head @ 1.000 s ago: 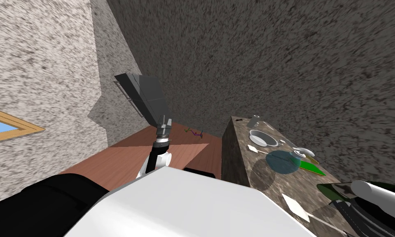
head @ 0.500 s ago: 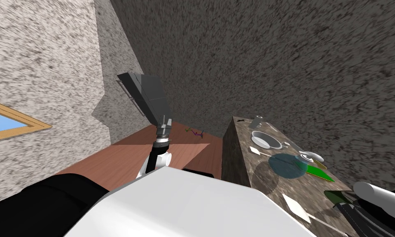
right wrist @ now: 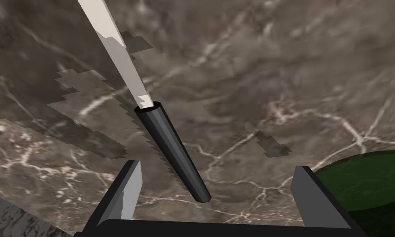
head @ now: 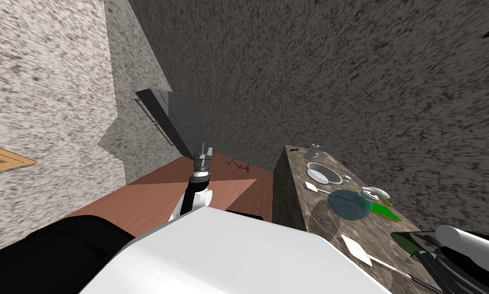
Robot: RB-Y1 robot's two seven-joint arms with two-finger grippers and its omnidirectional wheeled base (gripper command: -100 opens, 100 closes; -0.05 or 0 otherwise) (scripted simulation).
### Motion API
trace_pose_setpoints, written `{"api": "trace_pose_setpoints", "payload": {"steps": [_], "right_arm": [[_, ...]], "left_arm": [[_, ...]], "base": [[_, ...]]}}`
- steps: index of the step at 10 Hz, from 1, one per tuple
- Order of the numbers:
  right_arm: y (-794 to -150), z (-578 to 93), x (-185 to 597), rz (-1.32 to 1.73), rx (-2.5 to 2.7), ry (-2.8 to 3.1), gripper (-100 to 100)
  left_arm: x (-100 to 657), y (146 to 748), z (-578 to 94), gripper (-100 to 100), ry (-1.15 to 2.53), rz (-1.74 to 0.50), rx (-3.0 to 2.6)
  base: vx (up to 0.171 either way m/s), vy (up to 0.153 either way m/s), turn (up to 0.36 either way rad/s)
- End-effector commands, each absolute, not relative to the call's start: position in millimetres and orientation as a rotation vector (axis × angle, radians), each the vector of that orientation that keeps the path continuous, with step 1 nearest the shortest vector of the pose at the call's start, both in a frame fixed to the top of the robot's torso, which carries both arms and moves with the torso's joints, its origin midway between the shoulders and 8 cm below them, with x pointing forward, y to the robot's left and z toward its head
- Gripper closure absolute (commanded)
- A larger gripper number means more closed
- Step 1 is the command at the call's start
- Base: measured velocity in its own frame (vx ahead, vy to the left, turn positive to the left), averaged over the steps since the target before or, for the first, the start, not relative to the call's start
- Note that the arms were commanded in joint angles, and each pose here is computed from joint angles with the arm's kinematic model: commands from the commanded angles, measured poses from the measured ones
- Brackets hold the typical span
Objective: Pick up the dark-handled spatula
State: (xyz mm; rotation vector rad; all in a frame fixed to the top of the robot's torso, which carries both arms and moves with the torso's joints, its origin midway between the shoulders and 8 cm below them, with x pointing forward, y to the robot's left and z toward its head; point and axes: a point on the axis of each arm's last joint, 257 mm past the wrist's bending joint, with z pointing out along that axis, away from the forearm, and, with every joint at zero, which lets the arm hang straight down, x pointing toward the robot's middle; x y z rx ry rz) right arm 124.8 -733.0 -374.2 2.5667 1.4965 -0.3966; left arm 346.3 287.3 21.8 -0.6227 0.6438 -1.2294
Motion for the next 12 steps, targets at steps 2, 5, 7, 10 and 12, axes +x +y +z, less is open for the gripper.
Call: {"api": "trace_pose_setpoints", "payload": {"steps": [2, 5, 7, 10, 12], "right_arm": [[-734.7, -376.3, 125.9, -0.403, 2.536, 1.527, -100], [-736.6, -378.8, 126.2, -0.412, 2.506, 1.556, -100], [-737.7, -380.6, 126.0, -0.419, 2.487, 1.575, -100], [-737.2, -380.6, 124.0, -0.422, 2.496, 1.57, 100], [-738.2, -379.4, 125.5, -0.421, 2.491, 1.57, 100]], "left_arm": [[346.3, 287.3, 21.8, 0, 0.644, -1.23, -0.623], [346.3, 287.3, 21.8, 0, 0.644, -1.23, -0.623], [346.3, 287.3, 21.8, 0, 0.644, -1.23, -0.623], [346.3, 287.2, 21.9, 0, 0.643, -1.23, -0.623], [346.3, 287.2, 21.9, 0, 0.643, -1.23, -0.623]], "base": [[0.148, -0.04, -0.127], [0.135, -0.039, -0.125], [0.119, -0.029, -0.159], [0.022, -0.005, -0.013], [0.001, -0.001, 0.008]]}}
